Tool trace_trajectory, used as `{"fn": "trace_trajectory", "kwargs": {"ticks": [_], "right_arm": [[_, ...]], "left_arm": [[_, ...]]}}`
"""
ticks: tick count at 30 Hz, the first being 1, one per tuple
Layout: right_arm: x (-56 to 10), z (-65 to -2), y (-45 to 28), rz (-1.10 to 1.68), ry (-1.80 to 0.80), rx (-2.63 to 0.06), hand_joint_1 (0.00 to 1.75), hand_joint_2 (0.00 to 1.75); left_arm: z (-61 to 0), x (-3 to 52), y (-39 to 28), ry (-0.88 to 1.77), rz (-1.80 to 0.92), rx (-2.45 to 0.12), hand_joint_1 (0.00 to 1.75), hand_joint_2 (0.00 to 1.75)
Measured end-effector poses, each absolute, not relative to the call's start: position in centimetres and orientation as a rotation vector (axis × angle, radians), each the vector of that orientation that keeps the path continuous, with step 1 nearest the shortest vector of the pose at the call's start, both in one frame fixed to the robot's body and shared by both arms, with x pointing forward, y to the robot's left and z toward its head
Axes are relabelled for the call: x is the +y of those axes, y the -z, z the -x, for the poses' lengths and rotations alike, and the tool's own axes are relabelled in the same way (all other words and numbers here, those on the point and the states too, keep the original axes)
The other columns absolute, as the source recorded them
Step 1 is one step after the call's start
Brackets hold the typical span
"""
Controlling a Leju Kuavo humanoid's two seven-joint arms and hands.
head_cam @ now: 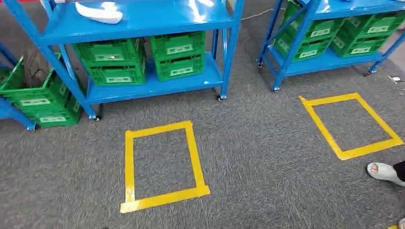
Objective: Take the parts from the cabinet and place them on the table.
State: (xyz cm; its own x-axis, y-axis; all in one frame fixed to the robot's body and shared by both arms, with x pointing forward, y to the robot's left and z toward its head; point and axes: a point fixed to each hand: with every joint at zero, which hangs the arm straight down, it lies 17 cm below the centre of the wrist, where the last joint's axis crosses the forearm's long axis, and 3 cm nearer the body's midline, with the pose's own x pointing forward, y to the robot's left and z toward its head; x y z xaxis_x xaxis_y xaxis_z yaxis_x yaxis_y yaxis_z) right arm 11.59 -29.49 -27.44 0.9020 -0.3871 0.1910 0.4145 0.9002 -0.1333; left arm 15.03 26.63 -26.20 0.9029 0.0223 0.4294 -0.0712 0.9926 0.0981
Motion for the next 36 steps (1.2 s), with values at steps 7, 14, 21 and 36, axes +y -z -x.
{"fn": "trace_trajectory", "kwargs": {"ticks": [7, 14, 21, 36], "right_arm": [[-28.9, -11.1, 27.6, 0.138, 0.406, -0.159, 0.00, 0.00], [-28.8, -11.3, 27.5, 0.134, 0.390, -0.164, 0.00, 0.00], [-28.7, -11.5, 27.5, 0.132, 0.381, -0.166, 0.00, 0.00], [-28.7, -11.3, 27.5, 0.131, 0.371, -0.165, 0.00, 0.00]], "left_arm": [[-14.7, 26.6, 26.3, -0.049, -0.112, -0.436, 0.00, 0.00], [-15.1, 26.7, 26.2, -0.050, -0.114, -0.442, 0.00, 0.00], [-14.8, 26.9, 26.3, -0.049, -0.117, -0.438, 0.00, 0.00], [-15.1, 26.8, 26.2, -0.059, -0.113, -0.443, 0.00, 0.00]]}}
